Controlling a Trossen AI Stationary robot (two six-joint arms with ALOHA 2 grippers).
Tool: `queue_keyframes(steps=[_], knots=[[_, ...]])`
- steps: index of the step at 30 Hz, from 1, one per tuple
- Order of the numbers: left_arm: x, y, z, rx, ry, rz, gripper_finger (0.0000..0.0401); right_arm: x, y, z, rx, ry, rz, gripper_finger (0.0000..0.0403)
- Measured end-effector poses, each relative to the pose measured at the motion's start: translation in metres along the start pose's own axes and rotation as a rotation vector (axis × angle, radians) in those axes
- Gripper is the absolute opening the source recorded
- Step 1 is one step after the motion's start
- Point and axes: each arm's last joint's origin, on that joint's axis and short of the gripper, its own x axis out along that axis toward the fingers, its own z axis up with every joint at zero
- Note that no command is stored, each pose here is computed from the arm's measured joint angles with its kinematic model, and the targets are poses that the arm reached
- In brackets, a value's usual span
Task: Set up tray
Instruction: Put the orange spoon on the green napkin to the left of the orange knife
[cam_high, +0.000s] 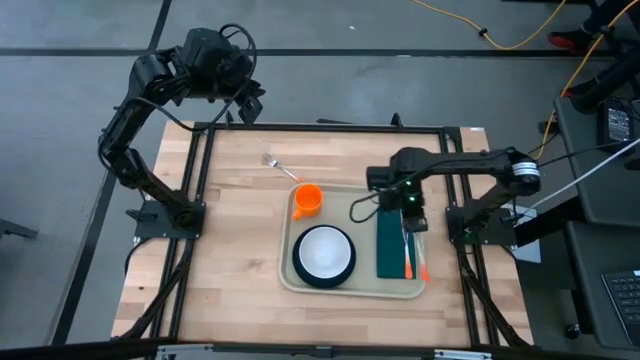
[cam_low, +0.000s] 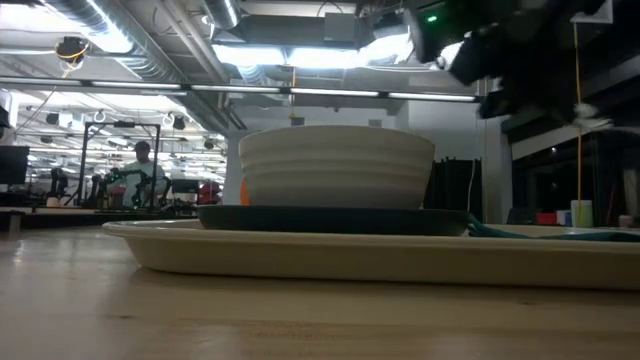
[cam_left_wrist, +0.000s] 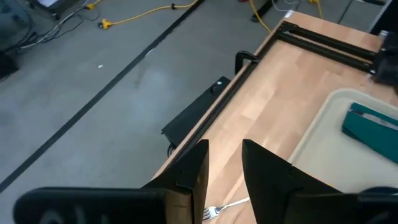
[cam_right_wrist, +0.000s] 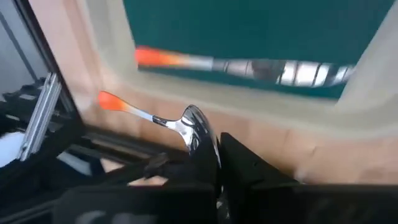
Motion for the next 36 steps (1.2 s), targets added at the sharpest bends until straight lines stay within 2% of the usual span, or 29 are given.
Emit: queue_keyframes(steps=[3, 8, 17, 28, 36], knots=[[0.0, -0.003, 0.0, -0.004, 0.0, 0.012, 0.009, -0.003, -0.011, 0.021, -0.063, -0.079, -0.013, 0.0008], [-0.001, -0.009, -0.001, -0.006, 0.003, 0.022, 0.009, -0.008, -0.032, 0.038, -0.058, -0.222, 0.018, 0.0008], [-0.003, -0.018, -0.002, 0.013, 0.004, 0.066, 0.009, -0.013, -0.054, 0.031, -0.06, -0.277, 0.057, 0.0008], [-0.003, -0.018, -0.002, 0.0, 0.002, 0.082, 0.009, 0.02, -0.082, 0.016, -0.008, -0.227, 0.115, 0.0008], [-0.003, -0.017, -0.002, -0.008, -0.003, 0.131, 0.009, 0.036, -0.089, 0.016, -0.011, -0.275, 0.144, 0.0008]])
